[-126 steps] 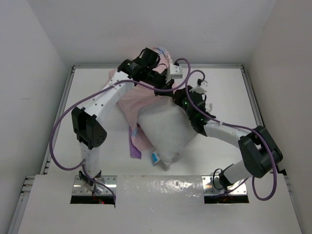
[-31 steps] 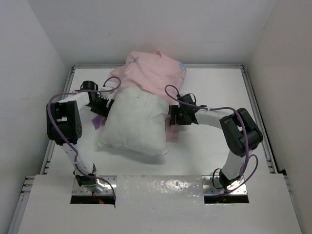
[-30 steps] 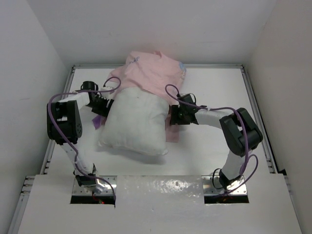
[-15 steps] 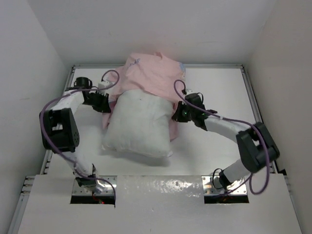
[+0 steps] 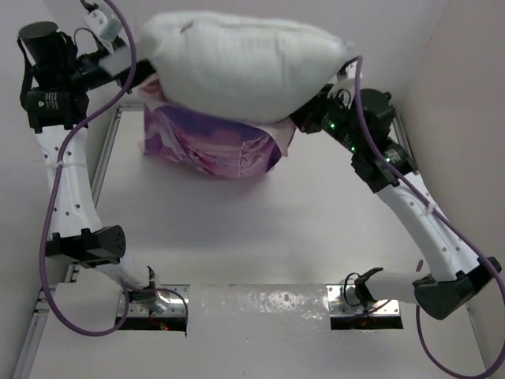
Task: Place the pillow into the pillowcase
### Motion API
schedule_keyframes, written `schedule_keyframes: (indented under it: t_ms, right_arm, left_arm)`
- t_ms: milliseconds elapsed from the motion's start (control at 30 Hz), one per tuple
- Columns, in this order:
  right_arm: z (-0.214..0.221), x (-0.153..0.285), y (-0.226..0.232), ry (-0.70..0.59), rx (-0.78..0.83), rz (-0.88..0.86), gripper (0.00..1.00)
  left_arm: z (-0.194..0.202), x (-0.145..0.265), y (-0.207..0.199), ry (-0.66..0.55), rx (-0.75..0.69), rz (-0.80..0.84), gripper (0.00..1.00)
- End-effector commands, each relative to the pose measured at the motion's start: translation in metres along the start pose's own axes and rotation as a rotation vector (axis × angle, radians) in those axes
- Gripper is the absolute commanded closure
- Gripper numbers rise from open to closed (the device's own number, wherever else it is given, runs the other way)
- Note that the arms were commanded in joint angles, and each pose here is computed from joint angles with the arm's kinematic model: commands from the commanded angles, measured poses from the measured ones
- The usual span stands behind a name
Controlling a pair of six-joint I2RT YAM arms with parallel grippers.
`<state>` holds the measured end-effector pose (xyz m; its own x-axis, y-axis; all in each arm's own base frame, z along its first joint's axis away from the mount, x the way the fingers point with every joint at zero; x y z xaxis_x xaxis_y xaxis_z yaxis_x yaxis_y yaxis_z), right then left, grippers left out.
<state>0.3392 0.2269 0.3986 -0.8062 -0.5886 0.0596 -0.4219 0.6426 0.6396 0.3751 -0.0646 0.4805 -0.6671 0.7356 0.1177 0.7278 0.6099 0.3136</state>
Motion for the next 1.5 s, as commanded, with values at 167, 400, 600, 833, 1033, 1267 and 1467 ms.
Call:
schedule_keyframes:
  t_ms: [167,400,600,833,1033,1267,1467]
  right_arm:
    - [-0.098,0.04,0.067,-0.218,0.13,-0.075,1.0]
    - [-0.159,0.073,0.115,-0.302,0.14,-0.091,1.0]
    - [-0.144,0.079,0.078,-0.324,0.117,0.048,1.0]
    - [-0.121,0.118,0.055,-0.354,0.026,0.102,1.0]
    - [-0.213,0.131,0.146,-0.43,0.064,-0.04,1.0]
    - [-0.123,0.067,0.065,-0.269,0.017,0.069,1.0]
    - [-0.149,0.082,0.096,-0.249,0.069,0.038,1.0]
  left_arm:
    - [-0.129,0.019,0.014,-0.346,-0.008,-0.071,1.0]
    - [-0.175,0.032,0.027,-0.469,-0.032,-0.168,1.0]
    - [-0.167,0.02,0.049,-0.431,-0.076,-0.282,1.0]
    - [-0.079,-0.007,0.014,-0.157,-0.104,-0.333,1.0]
    - [-0.195,0.053,0.009,-0.347,-0.296,-0.456,1.0]
    - [-0.182,0.035,0.024,-0.315,-0.184,-0.504,1.0]
    - [-0.109,0.031,-0.012,-0.245,-0.153,-0.451,1.0]
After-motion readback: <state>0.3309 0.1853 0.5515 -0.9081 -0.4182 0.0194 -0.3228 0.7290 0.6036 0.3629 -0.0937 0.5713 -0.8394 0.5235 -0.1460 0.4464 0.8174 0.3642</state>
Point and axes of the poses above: each gripper's point midway between its finger pads, its own x axis back along the fingers, its own y axis along the line the jaws close on, z = x × y, the point moved 1 cm from there along x, back along the fingers, and after that the axes turned 13 degrees about -x, right-handed, at the moved point
